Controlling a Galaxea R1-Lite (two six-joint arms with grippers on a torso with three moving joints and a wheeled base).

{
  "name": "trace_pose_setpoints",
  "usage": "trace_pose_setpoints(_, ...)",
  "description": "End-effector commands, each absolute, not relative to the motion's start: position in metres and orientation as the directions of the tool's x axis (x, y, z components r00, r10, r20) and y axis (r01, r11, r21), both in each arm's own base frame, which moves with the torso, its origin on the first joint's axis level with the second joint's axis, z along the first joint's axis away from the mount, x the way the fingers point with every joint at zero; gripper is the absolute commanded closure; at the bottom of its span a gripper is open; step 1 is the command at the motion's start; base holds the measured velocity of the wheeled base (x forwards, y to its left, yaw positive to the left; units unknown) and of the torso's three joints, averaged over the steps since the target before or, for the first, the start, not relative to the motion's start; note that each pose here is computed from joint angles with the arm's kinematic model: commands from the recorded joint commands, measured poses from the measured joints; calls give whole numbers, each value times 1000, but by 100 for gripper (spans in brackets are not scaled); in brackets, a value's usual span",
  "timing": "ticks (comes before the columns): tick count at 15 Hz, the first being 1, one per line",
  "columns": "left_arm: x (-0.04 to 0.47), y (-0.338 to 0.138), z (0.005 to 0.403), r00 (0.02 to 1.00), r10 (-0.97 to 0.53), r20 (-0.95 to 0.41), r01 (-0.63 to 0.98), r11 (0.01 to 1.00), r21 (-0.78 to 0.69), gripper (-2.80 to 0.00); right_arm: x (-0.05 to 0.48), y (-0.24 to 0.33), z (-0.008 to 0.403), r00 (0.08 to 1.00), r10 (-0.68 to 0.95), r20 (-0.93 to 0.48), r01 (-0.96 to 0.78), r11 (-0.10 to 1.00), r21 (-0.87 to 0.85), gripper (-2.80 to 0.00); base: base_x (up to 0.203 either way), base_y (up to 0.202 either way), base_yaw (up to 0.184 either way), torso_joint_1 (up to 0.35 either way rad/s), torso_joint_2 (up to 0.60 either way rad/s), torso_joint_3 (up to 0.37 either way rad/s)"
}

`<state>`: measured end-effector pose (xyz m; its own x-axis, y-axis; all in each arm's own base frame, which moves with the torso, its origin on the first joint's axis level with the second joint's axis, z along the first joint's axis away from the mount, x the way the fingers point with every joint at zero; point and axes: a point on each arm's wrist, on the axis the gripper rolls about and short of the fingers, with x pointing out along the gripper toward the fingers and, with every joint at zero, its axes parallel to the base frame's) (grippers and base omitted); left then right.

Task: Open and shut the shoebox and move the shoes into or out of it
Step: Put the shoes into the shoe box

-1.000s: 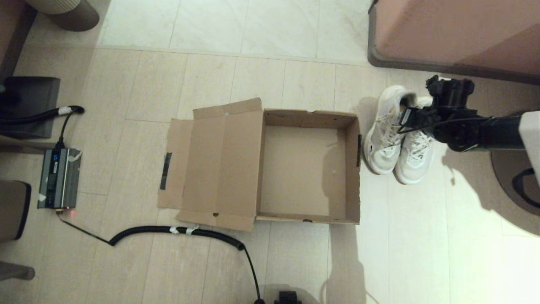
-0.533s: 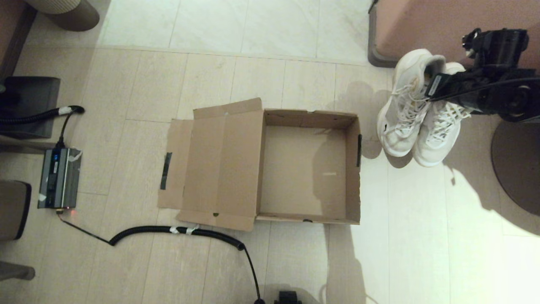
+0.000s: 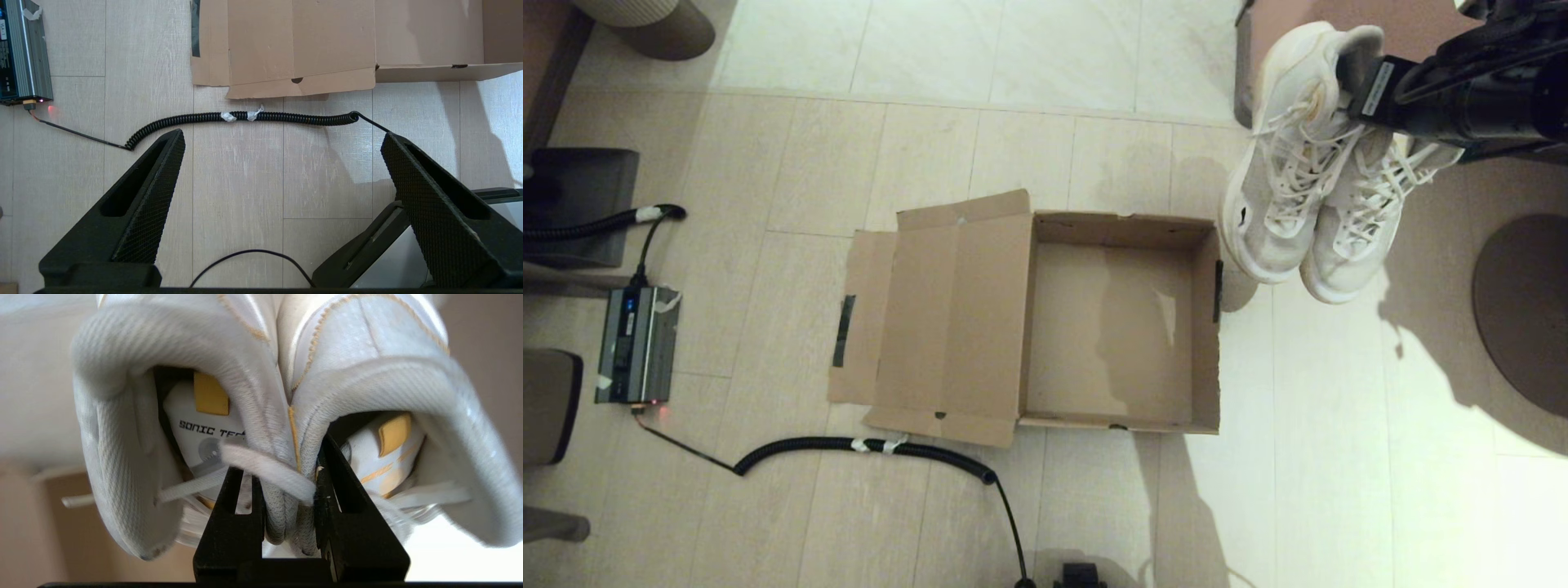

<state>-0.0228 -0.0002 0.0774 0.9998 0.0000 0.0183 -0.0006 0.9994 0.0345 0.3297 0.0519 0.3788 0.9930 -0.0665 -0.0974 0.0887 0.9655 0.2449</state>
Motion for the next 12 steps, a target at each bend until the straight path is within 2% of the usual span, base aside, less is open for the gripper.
trace_pose_setpoints(1,-22,0,75,1000,0,11,0,999,34,-280,315,68,386,995,-13,-98,40,961,275,0,0,0,0,0,0,0)
trace_pose_setpoints(8,-22,0,75,1000,0,9,0,999,35,-280,291,121,371,953,152,-263,-7,876,482,0,0,0,0,0,0,0)
trace_pose_setpoints(12,-22,0,75,1000,0,11,0,999,35,-280,295,140,349,918,187,-350,19,860,510,0,0,0,0,0,0,0)
